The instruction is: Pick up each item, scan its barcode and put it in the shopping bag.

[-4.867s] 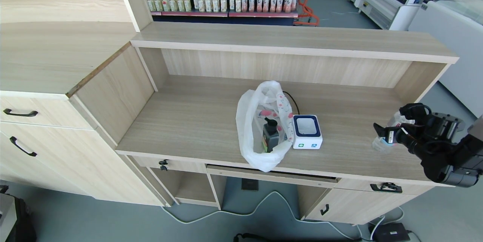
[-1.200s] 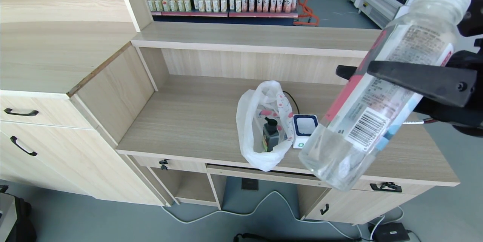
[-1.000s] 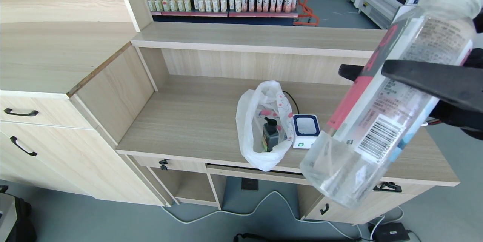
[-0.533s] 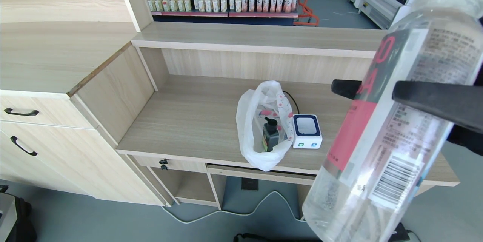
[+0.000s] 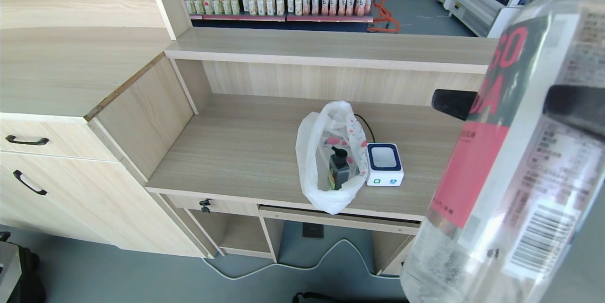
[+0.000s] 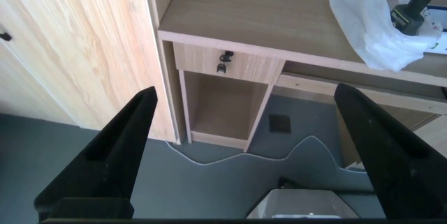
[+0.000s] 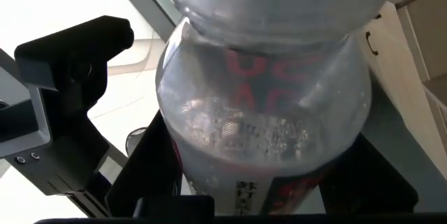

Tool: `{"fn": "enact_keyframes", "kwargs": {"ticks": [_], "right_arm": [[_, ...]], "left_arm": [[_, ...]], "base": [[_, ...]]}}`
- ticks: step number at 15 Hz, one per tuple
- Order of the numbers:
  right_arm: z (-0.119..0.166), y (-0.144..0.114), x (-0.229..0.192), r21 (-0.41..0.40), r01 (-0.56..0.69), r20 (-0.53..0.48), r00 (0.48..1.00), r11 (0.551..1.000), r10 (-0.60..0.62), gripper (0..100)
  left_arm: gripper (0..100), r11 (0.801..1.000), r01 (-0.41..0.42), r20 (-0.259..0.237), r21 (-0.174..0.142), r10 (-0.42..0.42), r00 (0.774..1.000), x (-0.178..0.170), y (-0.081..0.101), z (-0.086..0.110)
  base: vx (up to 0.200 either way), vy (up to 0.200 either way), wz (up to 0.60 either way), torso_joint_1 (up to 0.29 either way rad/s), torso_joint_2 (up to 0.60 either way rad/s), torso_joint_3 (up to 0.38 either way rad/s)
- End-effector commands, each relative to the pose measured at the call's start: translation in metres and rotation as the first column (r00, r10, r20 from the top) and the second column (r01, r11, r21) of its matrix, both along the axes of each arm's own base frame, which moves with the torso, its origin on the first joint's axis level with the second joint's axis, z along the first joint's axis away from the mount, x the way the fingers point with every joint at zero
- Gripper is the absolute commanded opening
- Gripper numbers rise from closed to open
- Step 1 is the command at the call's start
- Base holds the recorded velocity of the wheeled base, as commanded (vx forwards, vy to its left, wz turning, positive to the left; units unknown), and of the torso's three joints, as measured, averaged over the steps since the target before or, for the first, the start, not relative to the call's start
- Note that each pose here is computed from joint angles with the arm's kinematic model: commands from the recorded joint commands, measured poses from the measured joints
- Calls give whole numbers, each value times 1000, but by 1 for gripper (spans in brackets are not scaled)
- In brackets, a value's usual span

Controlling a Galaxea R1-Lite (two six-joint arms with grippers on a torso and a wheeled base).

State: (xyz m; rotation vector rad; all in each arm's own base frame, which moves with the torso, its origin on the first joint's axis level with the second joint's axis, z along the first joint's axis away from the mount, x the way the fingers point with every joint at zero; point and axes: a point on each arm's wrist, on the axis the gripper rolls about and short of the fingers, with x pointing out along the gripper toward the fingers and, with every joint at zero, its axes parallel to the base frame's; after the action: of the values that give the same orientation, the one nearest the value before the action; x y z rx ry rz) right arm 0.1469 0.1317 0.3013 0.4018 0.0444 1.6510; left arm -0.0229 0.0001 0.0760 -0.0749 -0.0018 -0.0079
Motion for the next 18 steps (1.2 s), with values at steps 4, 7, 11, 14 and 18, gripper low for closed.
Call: {"fn": "enact_keyframes", "kwargs": {"ticks": [4,7,11,14,18], "right_arm": [[4,3,2,-21,-71,-13,997,997,71,0],[4,1,2,-19,-59,-11,998,998,59,0],[-2,-8,6,-25,-9,-17,1000,1000,9,0],[-19,-31,24,-46,184,125,976,982,-177,0],[-60,-97,71,-70,618,558,675,783,-483,0]], "left_arm": [[100,1000,0,-1,0,0,1000,0,0,0],[100,1000,0,-1,0,0,1000,0,0,0],[100,1000,0,1,0,0,1000,0,0,0],[100,1000,0,1,0,0,1000,0,0,0],[100,1000,0,1,0,0,1000,0,0,0]], "base": [[0,0,0,0,0,0],[0,0,0,0,0,0],[0,0,0,0,0,0],[0,0,0,0,0,0],[0,0,0,0,0,0]]}}
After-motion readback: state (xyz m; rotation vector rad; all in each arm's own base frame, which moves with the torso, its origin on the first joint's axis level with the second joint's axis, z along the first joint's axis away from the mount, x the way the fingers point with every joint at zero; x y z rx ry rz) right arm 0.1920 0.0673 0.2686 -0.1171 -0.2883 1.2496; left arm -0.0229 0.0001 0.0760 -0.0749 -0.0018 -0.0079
